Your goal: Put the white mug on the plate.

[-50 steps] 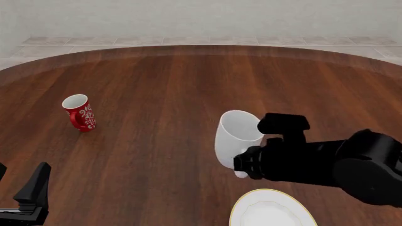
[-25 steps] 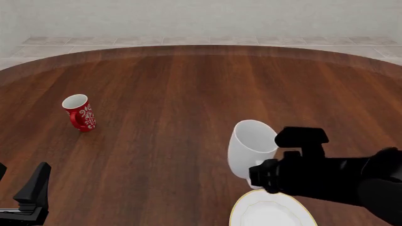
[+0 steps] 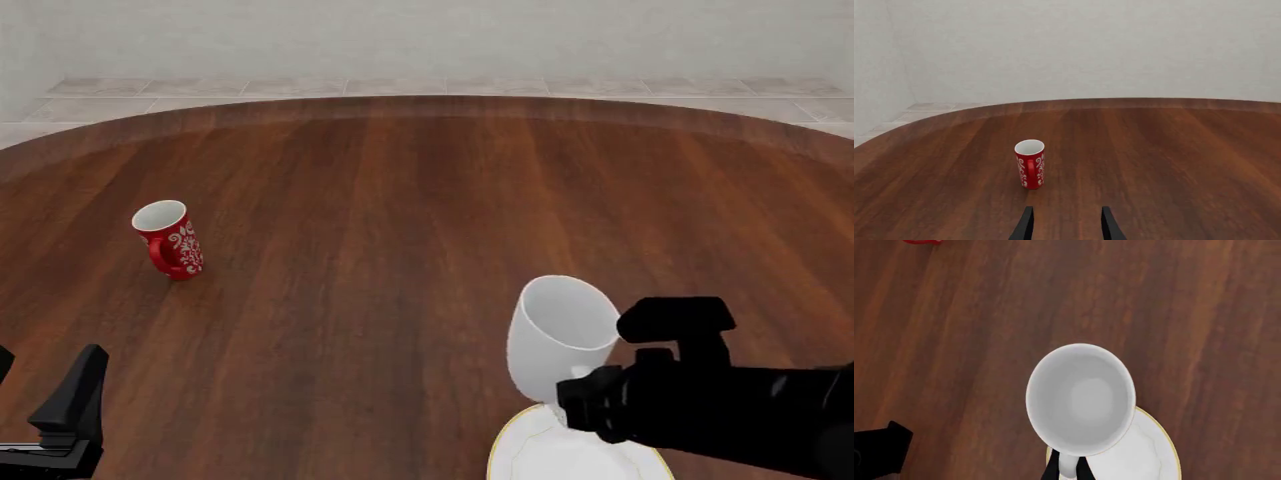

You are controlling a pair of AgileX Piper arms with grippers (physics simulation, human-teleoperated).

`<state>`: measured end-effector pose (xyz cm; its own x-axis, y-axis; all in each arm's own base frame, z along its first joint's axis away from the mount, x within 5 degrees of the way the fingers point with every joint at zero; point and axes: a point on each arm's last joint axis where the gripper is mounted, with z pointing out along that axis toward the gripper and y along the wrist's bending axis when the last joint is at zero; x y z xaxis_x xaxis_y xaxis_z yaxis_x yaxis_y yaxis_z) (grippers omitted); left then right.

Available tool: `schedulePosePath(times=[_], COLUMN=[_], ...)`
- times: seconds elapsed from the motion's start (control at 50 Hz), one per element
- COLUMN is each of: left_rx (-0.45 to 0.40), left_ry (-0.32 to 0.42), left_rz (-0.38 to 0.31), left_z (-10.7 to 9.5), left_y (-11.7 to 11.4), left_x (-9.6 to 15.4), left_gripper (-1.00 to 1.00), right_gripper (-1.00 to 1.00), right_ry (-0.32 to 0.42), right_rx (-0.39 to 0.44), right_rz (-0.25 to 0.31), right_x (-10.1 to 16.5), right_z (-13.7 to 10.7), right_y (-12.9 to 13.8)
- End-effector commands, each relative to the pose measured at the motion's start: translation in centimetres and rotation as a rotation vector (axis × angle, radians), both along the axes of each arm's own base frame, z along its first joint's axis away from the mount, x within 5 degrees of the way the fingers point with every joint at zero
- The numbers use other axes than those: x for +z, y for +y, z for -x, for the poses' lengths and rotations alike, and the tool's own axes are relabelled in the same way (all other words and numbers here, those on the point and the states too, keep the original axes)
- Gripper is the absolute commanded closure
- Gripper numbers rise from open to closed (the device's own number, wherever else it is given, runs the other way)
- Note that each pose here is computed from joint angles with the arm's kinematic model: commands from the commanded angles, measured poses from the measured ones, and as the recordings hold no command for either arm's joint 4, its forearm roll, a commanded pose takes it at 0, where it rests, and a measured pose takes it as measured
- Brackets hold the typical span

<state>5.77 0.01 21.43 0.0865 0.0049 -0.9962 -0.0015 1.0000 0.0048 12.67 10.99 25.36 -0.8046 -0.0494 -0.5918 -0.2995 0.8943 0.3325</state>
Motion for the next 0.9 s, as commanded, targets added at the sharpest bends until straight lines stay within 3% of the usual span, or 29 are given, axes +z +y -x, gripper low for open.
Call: schedulePosePath(times=[0.02, 0.9], left_rx=[0.0, 0.0], left_ry=[0.0, 0.0], left_rz=[0.0, 0.0], left_z=[0.0, 0.0], left_y=[0.0, 0.0], left_x=[0.0, 0.0], left_gripper=[-1.0, -1.0], right_gripper=[1.0, 1.0], right_ry=[0.006, 0.023], right_rx=[-0.003, 0.072], right_rz=[0.005, 0.069], right_x=[-0.4, -2.4], right_z=[1.0, 4.1], right_y=[-0.9, -3.1])
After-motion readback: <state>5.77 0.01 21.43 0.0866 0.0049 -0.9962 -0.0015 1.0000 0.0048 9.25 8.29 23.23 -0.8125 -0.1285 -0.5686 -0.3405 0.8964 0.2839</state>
